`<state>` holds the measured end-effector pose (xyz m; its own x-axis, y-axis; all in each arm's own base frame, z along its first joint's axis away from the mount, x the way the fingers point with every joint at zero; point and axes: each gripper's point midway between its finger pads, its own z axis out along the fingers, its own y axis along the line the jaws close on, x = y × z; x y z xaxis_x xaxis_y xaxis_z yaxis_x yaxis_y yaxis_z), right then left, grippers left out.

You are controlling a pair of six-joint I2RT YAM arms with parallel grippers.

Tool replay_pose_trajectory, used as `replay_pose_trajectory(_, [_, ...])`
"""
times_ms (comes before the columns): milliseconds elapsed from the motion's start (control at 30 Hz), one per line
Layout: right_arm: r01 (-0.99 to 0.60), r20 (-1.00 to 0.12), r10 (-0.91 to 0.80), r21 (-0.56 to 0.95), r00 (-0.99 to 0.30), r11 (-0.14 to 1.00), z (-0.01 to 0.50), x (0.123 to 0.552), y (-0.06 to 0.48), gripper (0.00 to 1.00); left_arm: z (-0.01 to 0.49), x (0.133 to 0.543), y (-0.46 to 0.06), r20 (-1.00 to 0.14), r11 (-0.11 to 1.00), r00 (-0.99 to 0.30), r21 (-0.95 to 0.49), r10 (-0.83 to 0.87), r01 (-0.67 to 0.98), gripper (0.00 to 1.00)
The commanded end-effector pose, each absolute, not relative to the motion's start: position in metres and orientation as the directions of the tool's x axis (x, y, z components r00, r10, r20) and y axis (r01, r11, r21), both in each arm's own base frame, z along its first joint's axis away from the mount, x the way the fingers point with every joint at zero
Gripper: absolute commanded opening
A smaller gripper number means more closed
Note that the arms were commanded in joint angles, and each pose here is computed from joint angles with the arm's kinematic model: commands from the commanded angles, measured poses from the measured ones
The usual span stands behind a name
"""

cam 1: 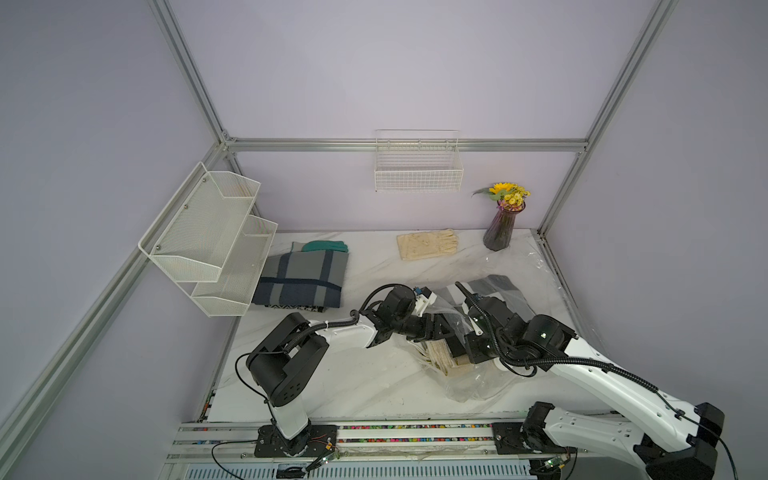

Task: Take the scarf out of the vacuum bag
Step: Take out the scarf from the vacuum bag.

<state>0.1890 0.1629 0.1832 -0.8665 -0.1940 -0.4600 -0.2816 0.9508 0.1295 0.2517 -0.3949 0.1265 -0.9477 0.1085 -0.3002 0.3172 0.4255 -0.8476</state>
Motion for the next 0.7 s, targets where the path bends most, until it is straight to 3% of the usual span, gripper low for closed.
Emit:
replay_pose_trajectory(0, [-0.263,-0.470,-0.179,0.120,-0.865,0.957,0.190,0.188,0.158,0.08,0.148,0.261,-0.409,-0.353,0.377,-0.931,-0.853,0.093,0.361,0.74])
replay_pose_trajectory(667, [-0.265,-0.471,-0.182,0.115,-0.863,0.957,0.187,0.188,0.157,0.08,0.112,0.250,-0.406,-0.289,0.442,-0.948,-0.839,0.133,0.318,0.63])
